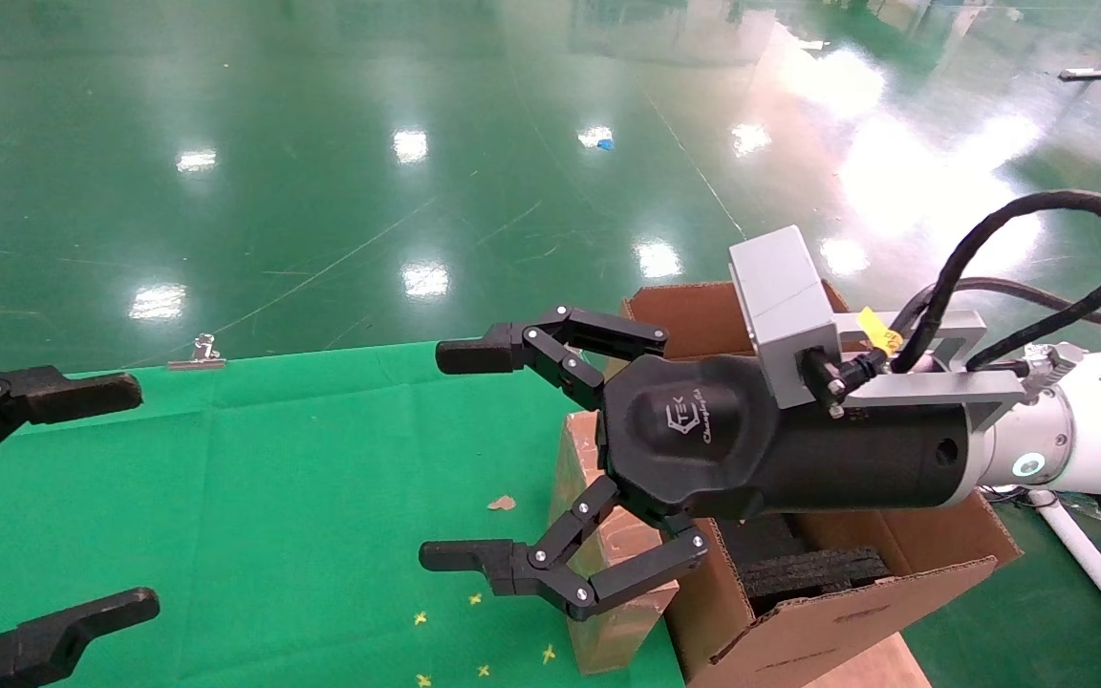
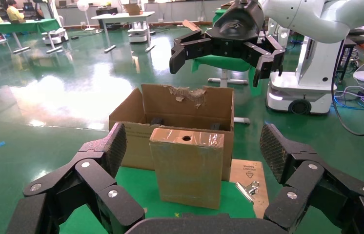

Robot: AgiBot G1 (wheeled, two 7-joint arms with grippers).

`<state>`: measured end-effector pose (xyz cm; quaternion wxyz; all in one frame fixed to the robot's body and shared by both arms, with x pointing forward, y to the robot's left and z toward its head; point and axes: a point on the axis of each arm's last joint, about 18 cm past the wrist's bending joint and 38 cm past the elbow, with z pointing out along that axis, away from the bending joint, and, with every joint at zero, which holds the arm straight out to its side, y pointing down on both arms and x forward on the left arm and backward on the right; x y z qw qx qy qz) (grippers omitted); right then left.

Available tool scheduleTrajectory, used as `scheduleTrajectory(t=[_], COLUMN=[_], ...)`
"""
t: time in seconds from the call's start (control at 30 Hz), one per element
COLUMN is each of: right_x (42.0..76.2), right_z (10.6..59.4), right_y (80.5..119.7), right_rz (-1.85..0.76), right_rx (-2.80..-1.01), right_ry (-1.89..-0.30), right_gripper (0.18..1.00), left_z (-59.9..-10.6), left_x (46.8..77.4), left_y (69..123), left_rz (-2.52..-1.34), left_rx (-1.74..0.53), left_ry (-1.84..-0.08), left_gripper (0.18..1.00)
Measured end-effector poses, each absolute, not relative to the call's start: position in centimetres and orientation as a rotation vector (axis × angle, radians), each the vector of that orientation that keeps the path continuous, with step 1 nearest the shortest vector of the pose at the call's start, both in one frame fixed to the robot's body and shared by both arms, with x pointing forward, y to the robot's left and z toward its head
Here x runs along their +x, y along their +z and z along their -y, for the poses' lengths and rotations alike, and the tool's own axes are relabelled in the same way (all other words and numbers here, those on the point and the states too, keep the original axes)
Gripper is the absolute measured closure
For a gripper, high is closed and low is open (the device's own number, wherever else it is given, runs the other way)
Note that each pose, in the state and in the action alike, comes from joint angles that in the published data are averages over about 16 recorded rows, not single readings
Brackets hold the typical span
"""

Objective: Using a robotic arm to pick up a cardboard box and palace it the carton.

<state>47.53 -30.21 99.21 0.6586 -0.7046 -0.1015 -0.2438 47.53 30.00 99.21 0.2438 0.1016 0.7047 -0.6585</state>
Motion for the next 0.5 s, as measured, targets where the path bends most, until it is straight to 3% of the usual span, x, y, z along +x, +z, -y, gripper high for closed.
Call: scheduleTrajectory(t=[0.5], right_x=[47.52], right_z=[30.17], right_y=[99.21], right_rz=[0.233], right_rx=[-1.598], right_ry=[-0.553], right_gripper=[0.178], left_z=[-30.0], left_x=[47.53], left_y=[99.21], left_rz=[-1.925], left_rx=[0.277], left_ry=[-1.799], left_gripper=[0.184])
